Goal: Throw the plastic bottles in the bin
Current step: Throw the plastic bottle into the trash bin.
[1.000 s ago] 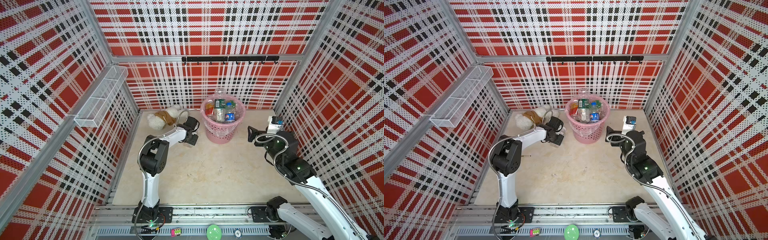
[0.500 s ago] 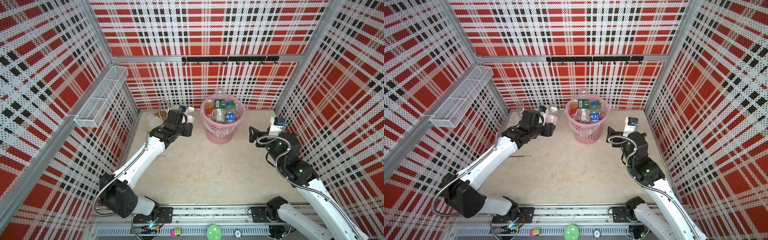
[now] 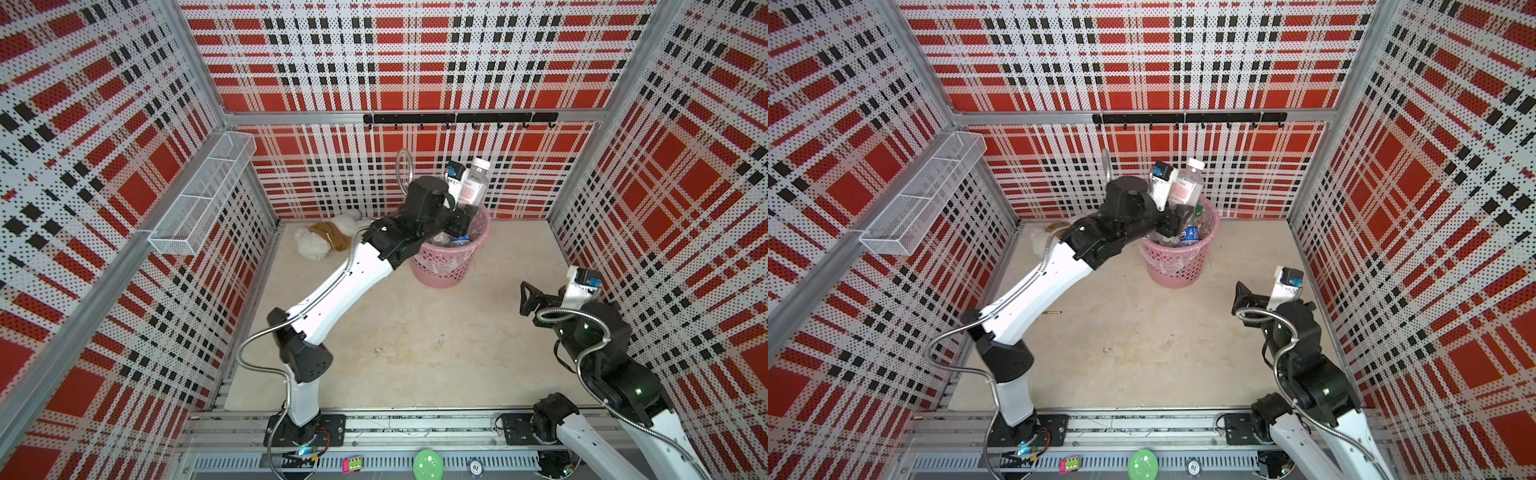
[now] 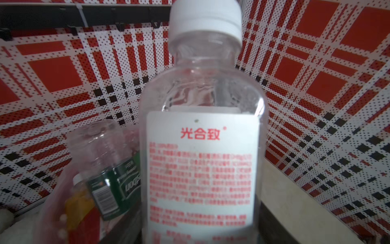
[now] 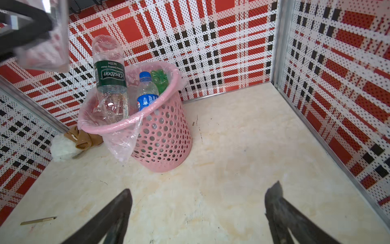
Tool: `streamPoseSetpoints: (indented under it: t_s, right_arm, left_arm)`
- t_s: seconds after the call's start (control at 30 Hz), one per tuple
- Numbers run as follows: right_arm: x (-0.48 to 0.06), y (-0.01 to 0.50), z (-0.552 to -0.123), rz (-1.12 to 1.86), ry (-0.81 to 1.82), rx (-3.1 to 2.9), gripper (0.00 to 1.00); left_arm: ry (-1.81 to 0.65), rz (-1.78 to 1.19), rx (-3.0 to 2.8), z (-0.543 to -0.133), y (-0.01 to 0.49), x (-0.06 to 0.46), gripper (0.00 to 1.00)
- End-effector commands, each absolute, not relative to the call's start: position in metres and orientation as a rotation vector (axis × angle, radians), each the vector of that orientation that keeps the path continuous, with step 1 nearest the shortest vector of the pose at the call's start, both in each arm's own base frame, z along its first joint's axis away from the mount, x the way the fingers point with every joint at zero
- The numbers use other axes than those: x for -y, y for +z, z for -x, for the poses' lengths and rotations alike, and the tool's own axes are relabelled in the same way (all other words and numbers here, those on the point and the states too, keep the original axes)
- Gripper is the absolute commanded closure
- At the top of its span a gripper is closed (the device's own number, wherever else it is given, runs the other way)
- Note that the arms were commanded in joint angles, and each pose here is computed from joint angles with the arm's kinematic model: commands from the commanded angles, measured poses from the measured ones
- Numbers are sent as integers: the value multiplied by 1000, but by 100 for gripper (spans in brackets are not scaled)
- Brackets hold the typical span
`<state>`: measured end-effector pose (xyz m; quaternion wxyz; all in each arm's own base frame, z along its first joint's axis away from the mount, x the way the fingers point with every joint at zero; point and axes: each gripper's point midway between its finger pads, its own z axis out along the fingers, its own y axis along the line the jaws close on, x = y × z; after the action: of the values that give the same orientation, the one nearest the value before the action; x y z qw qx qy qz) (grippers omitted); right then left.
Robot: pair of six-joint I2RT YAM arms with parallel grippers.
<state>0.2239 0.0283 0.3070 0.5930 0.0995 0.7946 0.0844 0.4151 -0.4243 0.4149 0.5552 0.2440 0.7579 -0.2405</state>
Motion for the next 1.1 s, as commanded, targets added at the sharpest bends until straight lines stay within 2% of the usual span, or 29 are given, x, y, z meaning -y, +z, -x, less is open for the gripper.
streamPoseSetpoints:
  t_s: [0.0,0.17,0.37,0.67,0.73,0.8,0.83,1.07]
  right_arm:
    - [-23,292,-217,-281,200,-1873,0]
    - [-26,285,-218,-278,218,-1885,0]
    - [-36,279,-225,-253,249,-1902,0]
    - [-38,280,-230,-276,269,-1897,0]
    - [-39,280,-232,-275,269,-1900,0]
    - [-41,279,-233,-273,276,-1902,0]
    - [-42,278,-234,-273,280,-1903,0]
    - [-44,284,-239,-261,278,-1895,0]
  left_arm:
    - [-533,-575,-1841,-440,383,444,49]
    - [-599,-519,-1787,-465,379,457,49]
    - [-685,-422,-1805,-492,372,444,49]
    - [-711,-435,-1817,-492,367,445,47]
    - [-715,-437,-1812,-490,371,444,39]
    - [-737,-438,-1806,-487,378,442,6]
    - [-750,-439,-1798,-485,384,440,1]
    - [-818,-371,-1659,-460,458,412,1]
